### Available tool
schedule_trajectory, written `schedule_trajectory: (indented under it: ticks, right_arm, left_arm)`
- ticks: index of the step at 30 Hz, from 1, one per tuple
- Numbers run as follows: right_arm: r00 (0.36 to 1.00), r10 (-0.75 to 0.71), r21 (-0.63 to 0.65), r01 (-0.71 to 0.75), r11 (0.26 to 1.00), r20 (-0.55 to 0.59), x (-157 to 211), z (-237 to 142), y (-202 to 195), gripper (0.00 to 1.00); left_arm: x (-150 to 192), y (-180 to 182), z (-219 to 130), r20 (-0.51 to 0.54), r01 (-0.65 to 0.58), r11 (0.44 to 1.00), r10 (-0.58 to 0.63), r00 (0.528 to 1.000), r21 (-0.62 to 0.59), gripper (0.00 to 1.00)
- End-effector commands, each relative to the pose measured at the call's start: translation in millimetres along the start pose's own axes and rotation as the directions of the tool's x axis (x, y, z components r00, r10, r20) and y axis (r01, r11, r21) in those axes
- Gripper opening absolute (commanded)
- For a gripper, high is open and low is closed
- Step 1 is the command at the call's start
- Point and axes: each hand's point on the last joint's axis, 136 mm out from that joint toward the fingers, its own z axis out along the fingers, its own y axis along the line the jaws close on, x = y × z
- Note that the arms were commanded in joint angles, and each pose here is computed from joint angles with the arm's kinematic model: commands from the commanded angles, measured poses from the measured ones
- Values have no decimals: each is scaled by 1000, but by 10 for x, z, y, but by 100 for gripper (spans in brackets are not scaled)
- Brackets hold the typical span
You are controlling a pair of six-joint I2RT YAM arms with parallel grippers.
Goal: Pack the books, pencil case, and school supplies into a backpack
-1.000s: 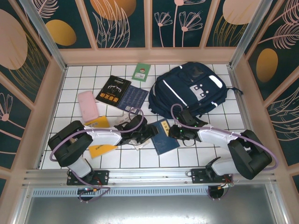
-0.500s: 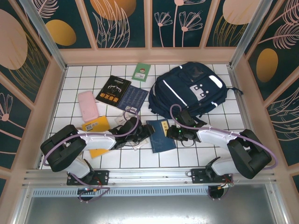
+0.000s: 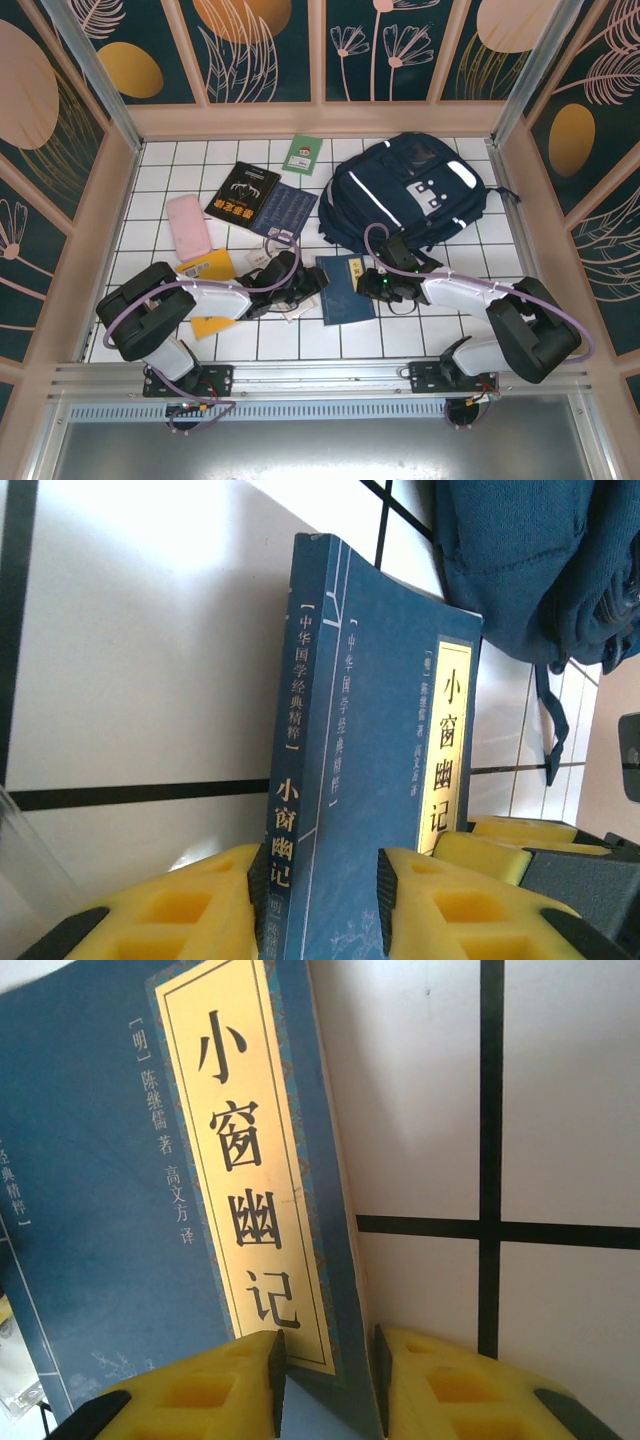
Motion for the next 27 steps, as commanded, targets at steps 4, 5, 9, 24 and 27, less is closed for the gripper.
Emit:
schedule_trajectory:
  ticks: [4, 5, 9, 24, 27]
  right_arm:
    - [997, -18, -154, 7, 988, -70, 107, 12, 368, 32]
    - [997, -16, -152, 6, 988, -69, 105, 13, 361, 32]
    - [997, -16, -151, 4, 988, -76, 110, 23, 357, 32]
    - [998, -15, -136, 7, 991, -64, 77, -13, 350, 32]
    - [998, -15, -132, 6, 991, -65, 84, -12, 338, 32]
  left_arm:
    - [228, -927, -222, -88, -98, 931, 138, 987, 351, 36]
    - [237, -930, -225, -89, -117, 931, 156, 984, 346, 36]
    - [277, -1000, -299, -96, -116, 907, 168, 981, 404, 35]
    - [240, -371, -43, -128, -279, 959, 284, 950, 56, 33]
    - [206, -359, -76, -115, -290, 956, 292, 949, 38, 29]
